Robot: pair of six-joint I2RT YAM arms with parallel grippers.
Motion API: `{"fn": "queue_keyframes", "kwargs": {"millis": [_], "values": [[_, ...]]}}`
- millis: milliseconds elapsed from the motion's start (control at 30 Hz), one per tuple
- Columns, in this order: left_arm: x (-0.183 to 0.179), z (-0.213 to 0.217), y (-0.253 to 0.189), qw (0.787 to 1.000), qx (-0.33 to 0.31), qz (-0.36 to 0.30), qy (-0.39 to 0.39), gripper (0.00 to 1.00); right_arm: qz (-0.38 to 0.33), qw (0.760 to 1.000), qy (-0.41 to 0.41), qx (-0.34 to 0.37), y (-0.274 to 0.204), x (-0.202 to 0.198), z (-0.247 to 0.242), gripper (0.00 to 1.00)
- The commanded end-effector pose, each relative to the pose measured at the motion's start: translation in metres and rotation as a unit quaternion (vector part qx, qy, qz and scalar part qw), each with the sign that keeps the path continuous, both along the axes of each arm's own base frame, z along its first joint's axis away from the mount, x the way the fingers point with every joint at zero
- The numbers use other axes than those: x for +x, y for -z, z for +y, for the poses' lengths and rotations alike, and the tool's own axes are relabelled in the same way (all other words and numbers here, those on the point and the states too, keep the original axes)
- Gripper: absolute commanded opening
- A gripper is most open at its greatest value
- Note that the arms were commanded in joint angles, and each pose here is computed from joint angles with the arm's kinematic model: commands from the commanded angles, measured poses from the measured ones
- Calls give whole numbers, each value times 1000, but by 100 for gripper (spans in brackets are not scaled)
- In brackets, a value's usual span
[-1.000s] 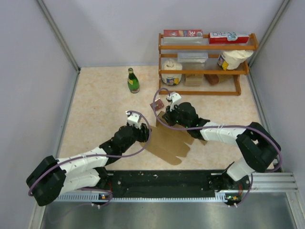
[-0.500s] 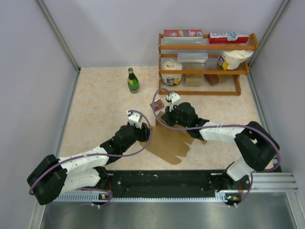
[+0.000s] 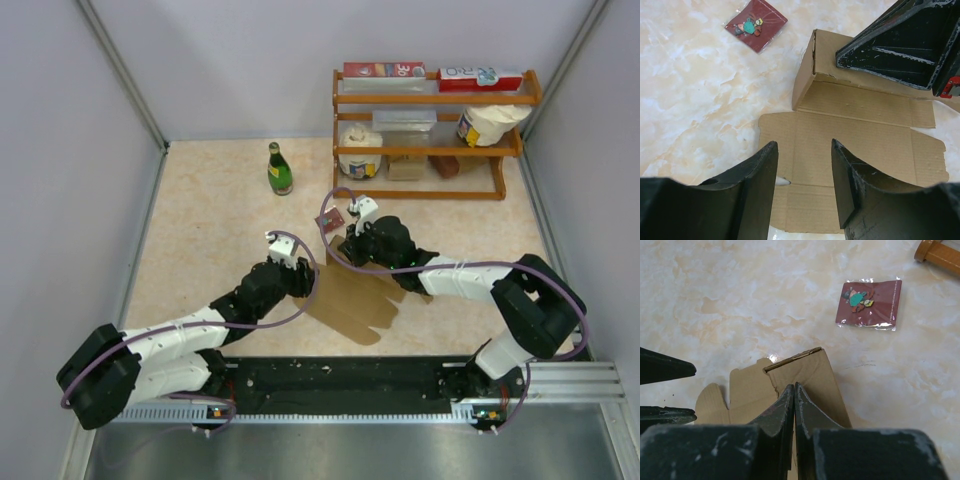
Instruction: Fold the paper box
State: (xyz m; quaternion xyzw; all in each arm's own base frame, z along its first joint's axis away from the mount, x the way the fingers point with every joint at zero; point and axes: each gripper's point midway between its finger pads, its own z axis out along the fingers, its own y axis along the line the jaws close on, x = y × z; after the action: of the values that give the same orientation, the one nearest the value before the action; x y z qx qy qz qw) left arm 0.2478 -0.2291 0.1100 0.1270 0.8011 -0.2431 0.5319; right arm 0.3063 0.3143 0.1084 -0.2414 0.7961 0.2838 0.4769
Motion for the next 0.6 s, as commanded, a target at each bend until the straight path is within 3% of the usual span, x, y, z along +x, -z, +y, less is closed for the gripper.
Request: {"fn": "queue_keyframes", "kwargs": {"millis": [0,233,567], "values": [[6,-9,-21,1000,-26,-18,1,51,16,1000,2,-24,20,-4,-7,0],[8,-8,-23,1000,-21,-19,-2,51,3,1000,7,-10,6,-1,-6,0],[12,0,-27,999,-20,-22,-28,48,-40,998,20,37,-61,5,-5,0]]}}
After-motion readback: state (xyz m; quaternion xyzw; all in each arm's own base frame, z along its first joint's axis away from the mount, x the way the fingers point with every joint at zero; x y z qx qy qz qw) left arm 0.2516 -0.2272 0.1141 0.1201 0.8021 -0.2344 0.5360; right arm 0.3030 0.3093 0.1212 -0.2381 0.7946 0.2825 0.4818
